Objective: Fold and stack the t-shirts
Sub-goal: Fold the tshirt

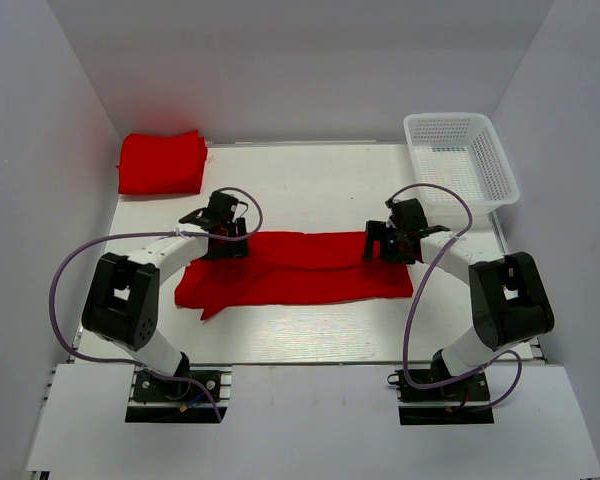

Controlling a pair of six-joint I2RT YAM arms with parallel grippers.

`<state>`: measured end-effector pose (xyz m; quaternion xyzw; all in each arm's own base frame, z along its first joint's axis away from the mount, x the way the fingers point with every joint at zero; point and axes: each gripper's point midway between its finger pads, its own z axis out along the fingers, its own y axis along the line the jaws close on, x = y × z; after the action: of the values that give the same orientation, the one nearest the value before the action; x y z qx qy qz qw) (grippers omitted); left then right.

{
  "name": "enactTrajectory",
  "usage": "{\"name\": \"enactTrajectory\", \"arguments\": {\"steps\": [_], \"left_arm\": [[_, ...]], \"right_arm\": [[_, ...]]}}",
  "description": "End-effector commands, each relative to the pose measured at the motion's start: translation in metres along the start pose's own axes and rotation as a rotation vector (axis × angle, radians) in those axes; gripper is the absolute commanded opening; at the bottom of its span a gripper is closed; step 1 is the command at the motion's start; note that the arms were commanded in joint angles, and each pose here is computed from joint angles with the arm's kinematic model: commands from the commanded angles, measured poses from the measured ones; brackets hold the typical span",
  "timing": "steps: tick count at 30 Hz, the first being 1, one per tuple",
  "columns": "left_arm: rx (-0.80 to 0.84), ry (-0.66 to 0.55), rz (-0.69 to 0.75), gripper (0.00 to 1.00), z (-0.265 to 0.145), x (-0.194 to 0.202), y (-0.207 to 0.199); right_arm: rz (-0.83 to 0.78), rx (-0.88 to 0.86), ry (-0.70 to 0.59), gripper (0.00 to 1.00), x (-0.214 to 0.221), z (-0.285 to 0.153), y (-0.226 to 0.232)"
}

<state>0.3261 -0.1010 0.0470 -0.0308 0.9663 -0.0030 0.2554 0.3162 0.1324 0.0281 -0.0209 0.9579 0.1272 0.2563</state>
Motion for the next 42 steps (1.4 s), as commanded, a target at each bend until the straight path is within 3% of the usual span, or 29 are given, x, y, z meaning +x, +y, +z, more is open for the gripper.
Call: {"name": "enactTrajectory", "arguments": {"steps": [1,9,16,22,28,34,42], "left_arm": [[-0.021,-0.009,-0.008,0.79,0.001,-0.003,0.003],[-0.041,0.016,-0.012,0.71,0.012,0.007,0.006],[-0.011,0.027,-0.012,0.42,0.014,0.009,0.001],[0.024,0.007,-0.018,0.01,0.007,0.001,-0.006],[0.056,-0.065,-0.011,0.00,-0.011,-0.015,-0.011],[0.231,-0.152,0.093,0.00,-0.024,-0.030,-0.038],[0.196,-0.157,0.097,0.00,-0.029,-0.042,-0.034]], "right_arm": [[0.010,0.054,0.133,0.90,0.035,0.005,-0.015],[0.010,0.056,0.131,0.90,0.034,0.005,-0.015],[0.007,0.055,0.138,0.90,0.036,0.006,-0.015],[0.012,0.057,0.139,0.90,0.035,0.007,-0.015],[0.008,0.059,0.147,0.90,0.037,0.008,-0.016],[0.008,0.059,0.145,0.90,0.037,0.008,-0.016],[0.011,0.058,0.144,0.90,0.036,0.008,-0.016]]}}
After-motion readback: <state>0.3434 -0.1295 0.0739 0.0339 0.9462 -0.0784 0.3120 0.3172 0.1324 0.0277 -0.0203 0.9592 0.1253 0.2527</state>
